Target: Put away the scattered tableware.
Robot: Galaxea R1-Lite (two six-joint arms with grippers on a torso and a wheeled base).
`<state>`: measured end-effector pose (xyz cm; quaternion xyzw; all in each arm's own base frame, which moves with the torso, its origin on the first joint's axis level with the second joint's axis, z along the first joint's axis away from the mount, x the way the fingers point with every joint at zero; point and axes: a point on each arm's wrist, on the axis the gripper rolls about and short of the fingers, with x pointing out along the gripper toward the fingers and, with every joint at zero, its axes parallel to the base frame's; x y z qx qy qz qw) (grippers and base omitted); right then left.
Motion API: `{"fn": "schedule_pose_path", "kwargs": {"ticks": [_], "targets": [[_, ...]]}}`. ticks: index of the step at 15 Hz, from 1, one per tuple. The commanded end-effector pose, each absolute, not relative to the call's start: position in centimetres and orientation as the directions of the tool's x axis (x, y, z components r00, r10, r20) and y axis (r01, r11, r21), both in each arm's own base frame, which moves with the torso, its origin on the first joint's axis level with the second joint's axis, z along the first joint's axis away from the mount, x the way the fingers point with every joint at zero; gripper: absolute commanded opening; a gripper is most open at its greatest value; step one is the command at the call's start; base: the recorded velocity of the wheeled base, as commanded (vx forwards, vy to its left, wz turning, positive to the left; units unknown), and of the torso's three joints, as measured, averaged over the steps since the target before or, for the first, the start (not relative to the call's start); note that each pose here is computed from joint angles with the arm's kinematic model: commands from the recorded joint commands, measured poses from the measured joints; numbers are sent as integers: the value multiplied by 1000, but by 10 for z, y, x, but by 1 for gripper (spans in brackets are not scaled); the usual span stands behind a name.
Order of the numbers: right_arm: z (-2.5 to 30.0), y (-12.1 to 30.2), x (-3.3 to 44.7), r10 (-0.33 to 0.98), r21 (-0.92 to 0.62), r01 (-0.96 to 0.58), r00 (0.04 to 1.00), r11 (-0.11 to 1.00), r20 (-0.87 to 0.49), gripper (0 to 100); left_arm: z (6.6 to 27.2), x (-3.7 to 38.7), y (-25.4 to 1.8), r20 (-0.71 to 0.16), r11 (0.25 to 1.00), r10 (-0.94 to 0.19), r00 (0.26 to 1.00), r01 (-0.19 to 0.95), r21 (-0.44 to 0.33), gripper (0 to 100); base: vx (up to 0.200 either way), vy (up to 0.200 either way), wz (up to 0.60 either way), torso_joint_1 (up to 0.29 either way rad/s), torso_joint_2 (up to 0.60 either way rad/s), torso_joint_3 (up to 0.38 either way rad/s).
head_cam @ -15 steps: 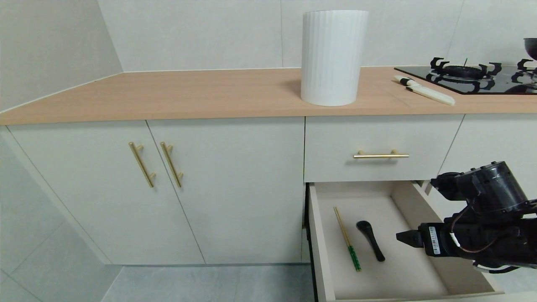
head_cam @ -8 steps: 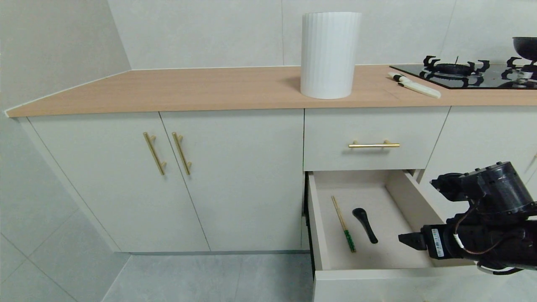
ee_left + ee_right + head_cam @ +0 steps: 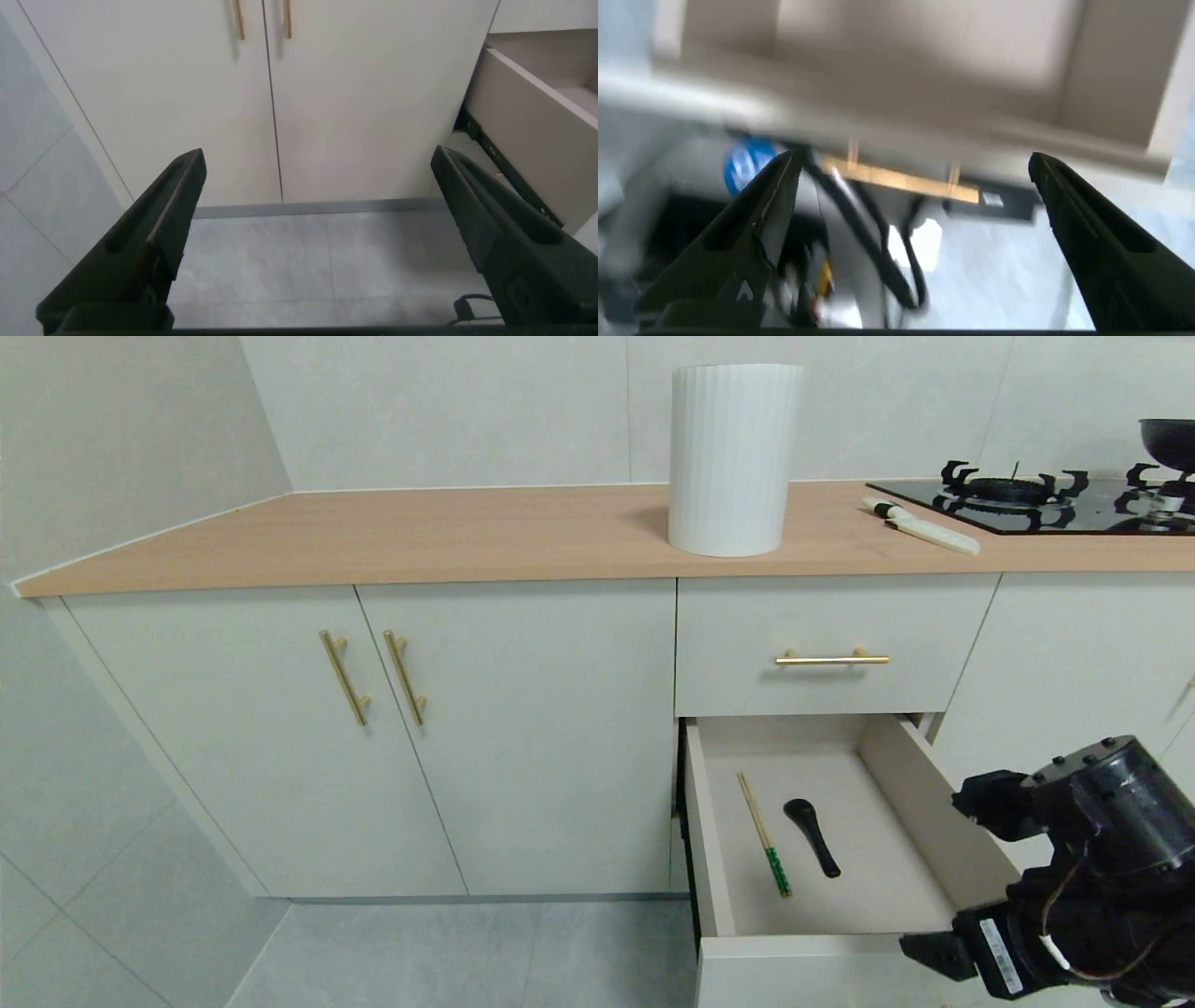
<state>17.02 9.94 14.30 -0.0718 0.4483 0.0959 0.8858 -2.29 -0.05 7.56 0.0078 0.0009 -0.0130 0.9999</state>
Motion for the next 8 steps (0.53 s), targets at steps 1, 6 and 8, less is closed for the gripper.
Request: {"fn": "schedule_pose_path", "kwargs": {"ticks": [1, 6, 8], "targets": [[138, 104, 163, 106, -68, -294, 536, 953, -837, 100, 75, -23, -1, -3, 1000, -26, 1000, 26, 15, 100, 0, 0, 0, 0, 0, 0], [109, 115, 157, 12, -136, -382, 360, 914, -933, 100, 75, -23, -1, -3, 1000, -26, 1000, 26, 15, 100, 0, 0, 0, 0, 0, 0], [95, 118, 161, -31, -155, -387, 309, 909, -951, 100, 75, -23, -1, -3, 1000, -26, 1000, 26, 15, 100, 0, 0, 0, 0, 0, 0]]}}
